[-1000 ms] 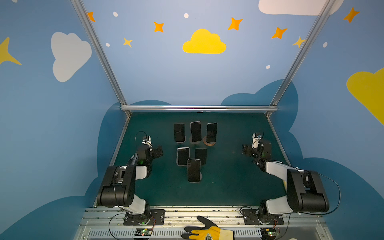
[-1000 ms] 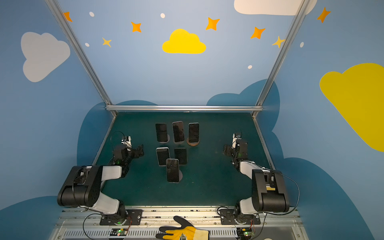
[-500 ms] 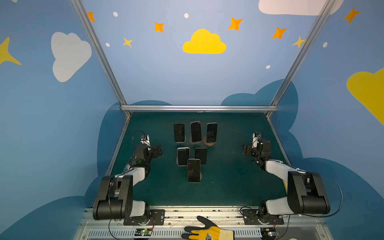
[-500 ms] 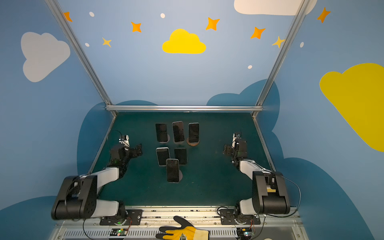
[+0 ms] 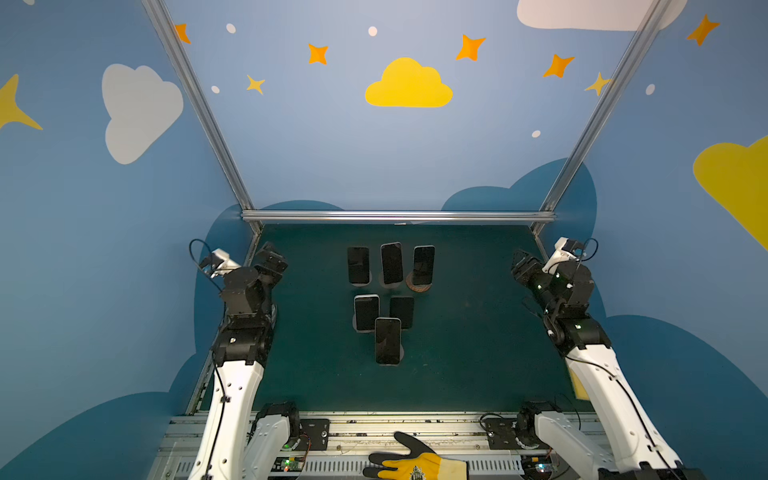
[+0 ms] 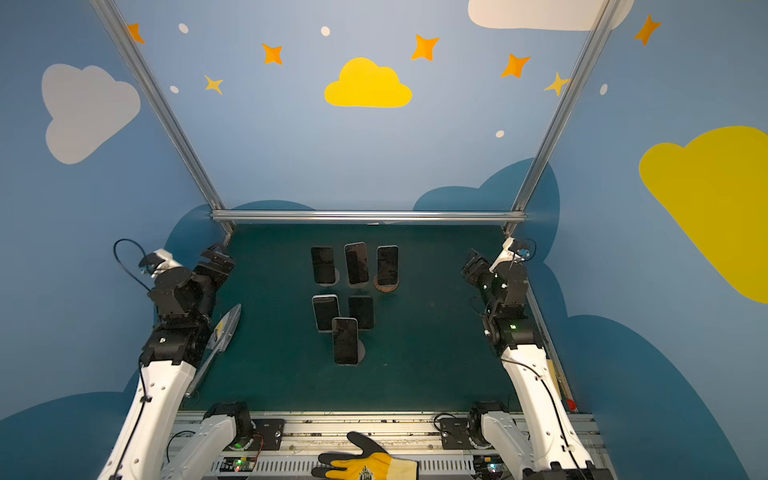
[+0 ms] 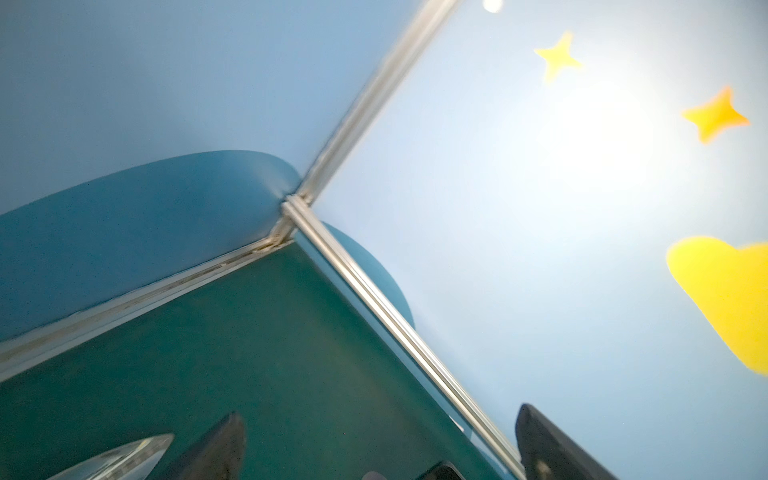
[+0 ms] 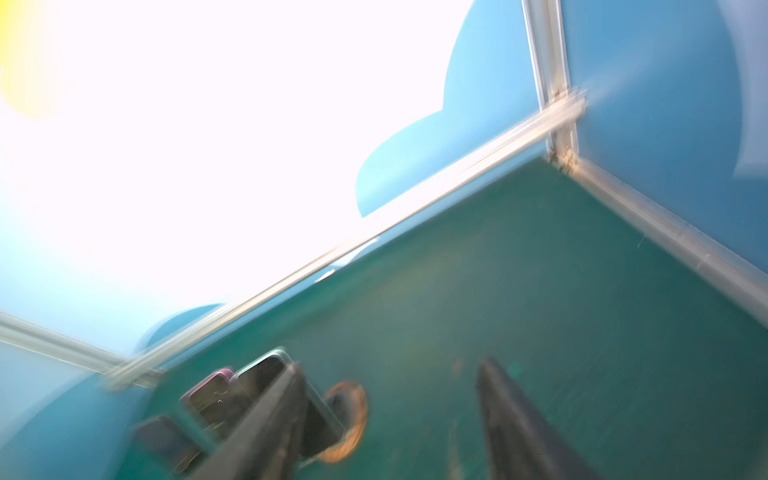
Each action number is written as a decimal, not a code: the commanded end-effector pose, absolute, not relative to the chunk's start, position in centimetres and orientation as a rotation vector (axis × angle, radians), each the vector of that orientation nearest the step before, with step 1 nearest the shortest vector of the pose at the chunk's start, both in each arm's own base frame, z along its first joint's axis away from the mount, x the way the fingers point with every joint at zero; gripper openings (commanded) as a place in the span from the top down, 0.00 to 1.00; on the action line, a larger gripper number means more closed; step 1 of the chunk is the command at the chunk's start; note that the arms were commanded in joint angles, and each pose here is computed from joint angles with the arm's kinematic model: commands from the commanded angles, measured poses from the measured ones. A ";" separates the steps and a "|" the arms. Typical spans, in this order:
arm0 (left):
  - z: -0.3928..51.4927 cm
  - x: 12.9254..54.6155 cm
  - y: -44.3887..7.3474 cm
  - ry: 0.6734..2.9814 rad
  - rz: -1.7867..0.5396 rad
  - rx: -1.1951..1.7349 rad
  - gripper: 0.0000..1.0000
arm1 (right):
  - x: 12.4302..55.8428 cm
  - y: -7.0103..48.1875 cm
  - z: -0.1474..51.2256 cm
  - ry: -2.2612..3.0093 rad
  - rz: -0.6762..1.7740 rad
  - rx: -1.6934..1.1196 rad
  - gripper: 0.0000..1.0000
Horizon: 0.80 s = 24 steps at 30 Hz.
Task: Remove the phone from the phone stand
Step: 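Swing the right gripper toward the nearest light-blue phone while the left arm rises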
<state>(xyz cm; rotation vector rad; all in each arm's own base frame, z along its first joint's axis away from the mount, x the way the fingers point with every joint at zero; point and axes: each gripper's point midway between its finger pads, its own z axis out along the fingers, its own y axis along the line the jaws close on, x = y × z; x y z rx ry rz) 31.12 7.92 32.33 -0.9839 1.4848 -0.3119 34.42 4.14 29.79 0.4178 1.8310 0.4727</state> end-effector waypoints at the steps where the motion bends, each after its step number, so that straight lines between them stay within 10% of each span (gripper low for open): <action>1: 29.7 30.8 9.6 1.475 -0.325 -1.227 0.00 | 31.6 8.9 28.2 2.092 0.538 0.299 0.39; 9: 29.5 37.1 4.4 1.708 -0.639 -1.128 0.00 | 24.7 10.8 25.1 2.211 0.354 0.204 0.39; 24: 26.0 35.2 -3.5 1.904 -0.775 -0.969 0.00 | 18.8 21.2 23.8 2.215 0.309 -0.095 0.25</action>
